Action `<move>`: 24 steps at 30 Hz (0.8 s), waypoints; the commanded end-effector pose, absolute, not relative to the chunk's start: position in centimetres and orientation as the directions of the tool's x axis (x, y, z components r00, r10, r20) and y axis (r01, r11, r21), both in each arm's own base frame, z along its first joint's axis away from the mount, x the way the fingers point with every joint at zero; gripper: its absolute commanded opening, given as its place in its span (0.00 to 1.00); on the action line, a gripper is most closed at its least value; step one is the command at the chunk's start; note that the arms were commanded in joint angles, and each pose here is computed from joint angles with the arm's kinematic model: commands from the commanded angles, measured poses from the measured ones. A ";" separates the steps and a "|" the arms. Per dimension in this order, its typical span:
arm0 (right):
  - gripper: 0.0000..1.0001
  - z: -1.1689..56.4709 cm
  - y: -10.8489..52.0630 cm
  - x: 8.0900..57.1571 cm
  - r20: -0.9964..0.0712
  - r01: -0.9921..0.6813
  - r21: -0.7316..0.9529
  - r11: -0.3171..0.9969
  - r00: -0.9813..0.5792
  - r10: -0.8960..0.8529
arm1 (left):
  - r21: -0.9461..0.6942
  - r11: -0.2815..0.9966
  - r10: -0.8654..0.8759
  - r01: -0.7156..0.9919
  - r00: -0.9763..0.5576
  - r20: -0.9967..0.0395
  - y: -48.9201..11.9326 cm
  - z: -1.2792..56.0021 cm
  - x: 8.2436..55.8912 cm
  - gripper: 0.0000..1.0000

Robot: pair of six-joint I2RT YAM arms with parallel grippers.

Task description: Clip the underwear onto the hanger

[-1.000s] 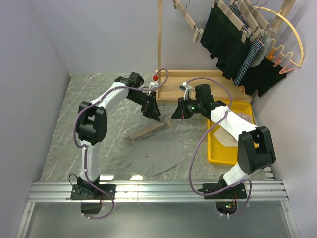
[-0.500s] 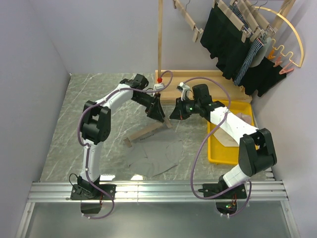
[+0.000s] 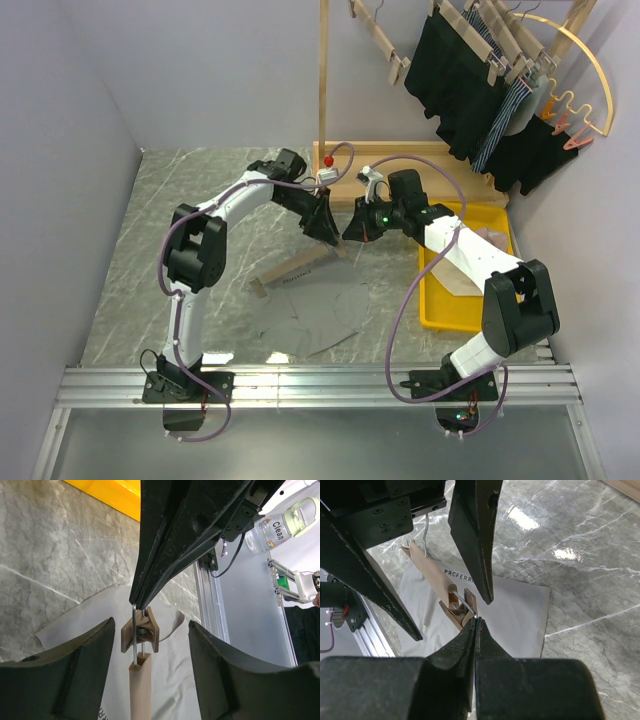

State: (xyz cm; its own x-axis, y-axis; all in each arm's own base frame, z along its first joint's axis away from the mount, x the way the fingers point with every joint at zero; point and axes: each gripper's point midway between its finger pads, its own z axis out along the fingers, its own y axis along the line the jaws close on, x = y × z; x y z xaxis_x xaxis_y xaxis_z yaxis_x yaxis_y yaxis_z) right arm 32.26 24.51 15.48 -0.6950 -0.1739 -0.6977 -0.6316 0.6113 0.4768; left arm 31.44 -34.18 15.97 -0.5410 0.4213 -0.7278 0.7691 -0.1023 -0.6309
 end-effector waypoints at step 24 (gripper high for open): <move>0.00 17.7 25.1 33.1 -0.723 -0.640 0.489 0.593 -0.677 -0.134 | -0.609 -0.136 0.456 0.782 -0.496 -0.739 -34.0 15.2 30.4 0.00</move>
State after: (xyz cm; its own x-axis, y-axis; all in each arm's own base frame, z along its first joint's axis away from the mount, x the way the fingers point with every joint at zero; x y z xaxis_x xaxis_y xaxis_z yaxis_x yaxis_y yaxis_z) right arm 31.37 24.64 15.20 -0.7327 -0.1706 -0.6588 -0.6068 0.6020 0.5190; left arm 30.65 -33.72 15.07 -0.5270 0.4480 -0.7222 0.7692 -0.1100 -0.6295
